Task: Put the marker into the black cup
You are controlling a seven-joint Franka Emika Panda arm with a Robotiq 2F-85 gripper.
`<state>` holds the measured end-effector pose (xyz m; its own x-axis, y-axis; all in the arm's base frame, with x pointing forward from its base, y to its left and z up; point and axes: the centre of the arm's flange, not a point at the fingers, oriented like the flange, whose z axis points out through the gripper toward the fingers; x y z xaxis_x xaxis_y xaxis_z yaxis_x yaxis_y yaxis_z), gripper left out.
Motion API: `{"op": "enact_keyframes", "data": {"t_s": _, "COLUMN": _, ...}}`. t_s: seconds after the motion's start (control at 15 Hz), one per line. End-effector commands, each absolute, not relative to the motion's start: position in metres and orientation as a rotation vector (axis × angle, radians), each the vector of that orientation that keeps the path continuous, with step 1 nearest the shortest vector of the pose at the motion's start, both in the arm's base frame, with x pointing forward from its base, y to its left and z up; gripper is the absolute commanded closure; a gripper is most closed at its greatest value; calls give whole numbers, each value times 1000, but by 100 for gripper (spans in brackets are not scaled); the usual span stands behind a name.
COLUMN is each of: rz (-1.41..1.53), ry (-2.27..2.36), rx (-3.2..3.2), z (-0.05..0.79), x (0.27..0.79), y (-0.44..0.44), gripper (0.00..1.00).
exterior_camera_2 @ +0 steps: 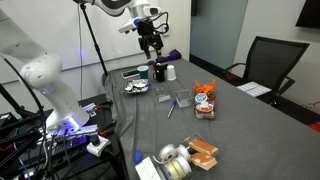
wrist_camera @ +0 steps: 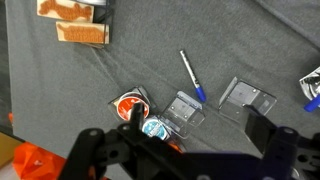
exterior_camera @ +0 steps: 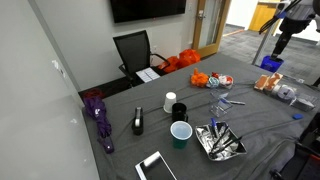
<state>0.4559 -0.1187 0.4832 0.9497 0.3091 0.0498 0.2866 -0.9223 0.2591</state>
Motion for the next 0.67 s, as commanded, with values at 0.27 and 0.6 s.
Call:
{"op": "enact_keyframes", "data": {"t_s": 0.27, "rz": 229, "ry": 789, "rx": 2982, "z": 422, "x": 497, "y": -164, "gripper": 0}}
{"op": "enact_keyframes", "data": {"t_s": 0.6, "rz": 359, "ry": 924, "rx": 3036, "z": 396, "x": 509, "y": -186, "gripper": 0}}
